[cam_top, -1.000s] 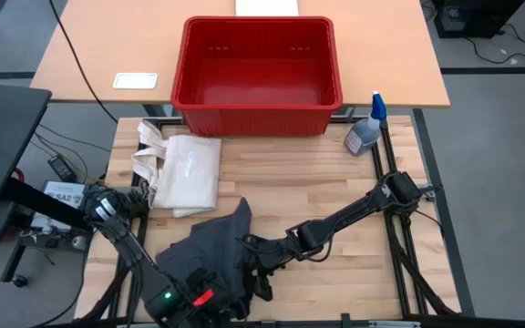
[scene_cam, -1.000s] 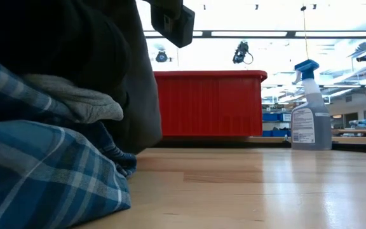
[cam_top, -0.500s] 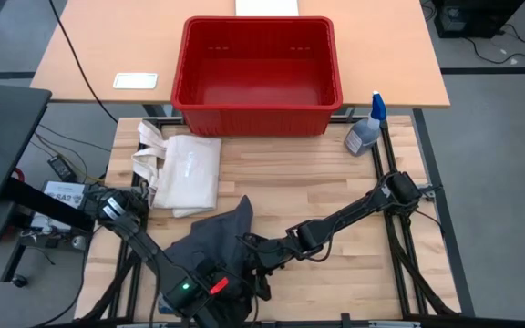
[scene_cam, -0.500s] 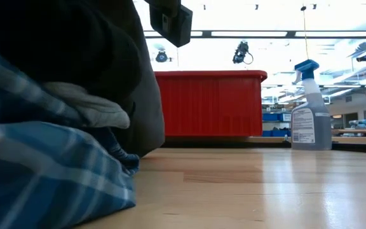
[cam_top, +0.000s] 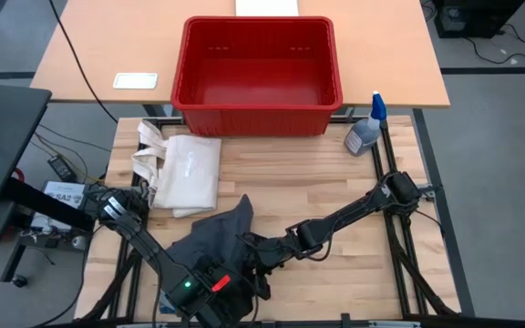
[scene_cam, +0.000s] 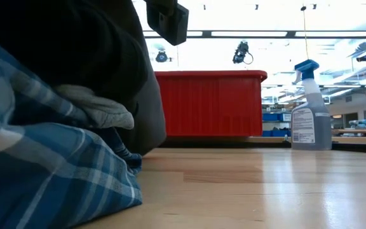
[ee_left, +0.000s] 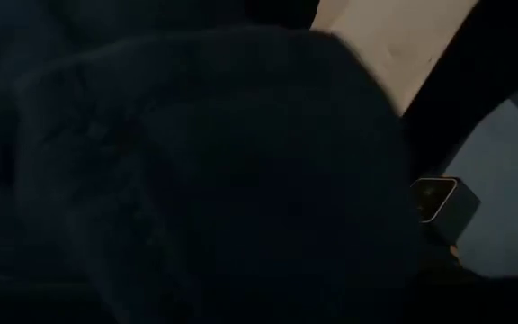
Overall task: Sort clothes
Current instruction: Put the stacked clothes into the red bin
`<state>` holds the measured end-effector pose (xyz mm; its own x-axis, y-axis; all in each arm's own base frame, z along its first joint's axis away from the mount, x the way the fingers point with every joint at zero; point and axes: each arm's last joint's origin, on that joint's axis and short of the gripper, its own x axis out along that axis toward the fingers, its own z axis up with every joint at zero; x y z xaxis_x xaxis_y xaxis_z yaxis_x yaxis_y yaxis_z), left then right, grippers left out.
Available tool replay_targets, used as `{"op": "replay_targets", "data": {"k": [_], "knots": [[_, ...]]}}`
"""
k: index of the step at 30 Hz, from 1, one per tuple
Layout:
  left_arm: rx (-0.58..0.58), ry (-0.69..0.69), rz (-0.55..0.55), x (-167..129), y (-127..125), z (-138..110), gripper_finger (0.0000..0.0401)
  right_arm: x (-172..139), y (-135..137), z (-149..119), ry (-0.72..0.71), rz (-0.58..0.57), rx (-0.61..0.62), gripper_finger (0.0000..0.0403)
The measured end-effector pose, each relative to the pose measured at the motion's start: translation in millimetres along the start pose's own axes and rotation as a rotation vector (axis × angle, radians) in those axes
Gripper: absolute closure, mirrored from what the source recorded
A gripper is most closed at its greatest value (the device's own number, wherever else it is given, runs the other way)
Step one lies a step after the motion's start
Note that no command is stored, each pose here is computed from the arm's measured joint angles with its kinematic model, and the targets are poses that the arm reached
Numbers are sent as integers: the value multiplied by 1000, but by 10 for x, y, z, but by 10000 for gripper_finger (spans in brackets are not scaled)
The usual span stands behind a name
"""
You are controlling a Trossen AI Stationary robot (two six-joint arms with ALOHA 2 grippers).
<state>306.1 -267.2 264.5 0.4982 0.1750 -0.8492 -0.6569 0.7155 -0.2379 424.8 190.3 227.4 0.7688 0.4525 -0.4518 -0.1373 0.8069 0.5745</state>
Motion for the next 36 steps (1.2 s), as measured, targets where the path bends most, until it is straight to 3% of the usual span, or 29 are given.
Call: {"op": "replay_targets", "data": {"k": [4, 10, 14, 23, 36], "knots": [[6, 0, -1, -1, -1, -1, 305, 0, 4, 1, 5, 12, 14, 204], [75, 0, -20, -94, -2, -78, 305, -33, 30, 7, 50, 53, 44, 204], [178, 32, -58, -346, 53, -160, 305, -164, 132, 55, 91, 101, 47, 204], [447, 90, -241, -1020, 227, -269, 305, -430, 324, 139, 16, 17, -118, 204], [379, -49, -307, -1300, 355, 19, 305, -87, 404, -88, -97, 21, -109, 204]]}}
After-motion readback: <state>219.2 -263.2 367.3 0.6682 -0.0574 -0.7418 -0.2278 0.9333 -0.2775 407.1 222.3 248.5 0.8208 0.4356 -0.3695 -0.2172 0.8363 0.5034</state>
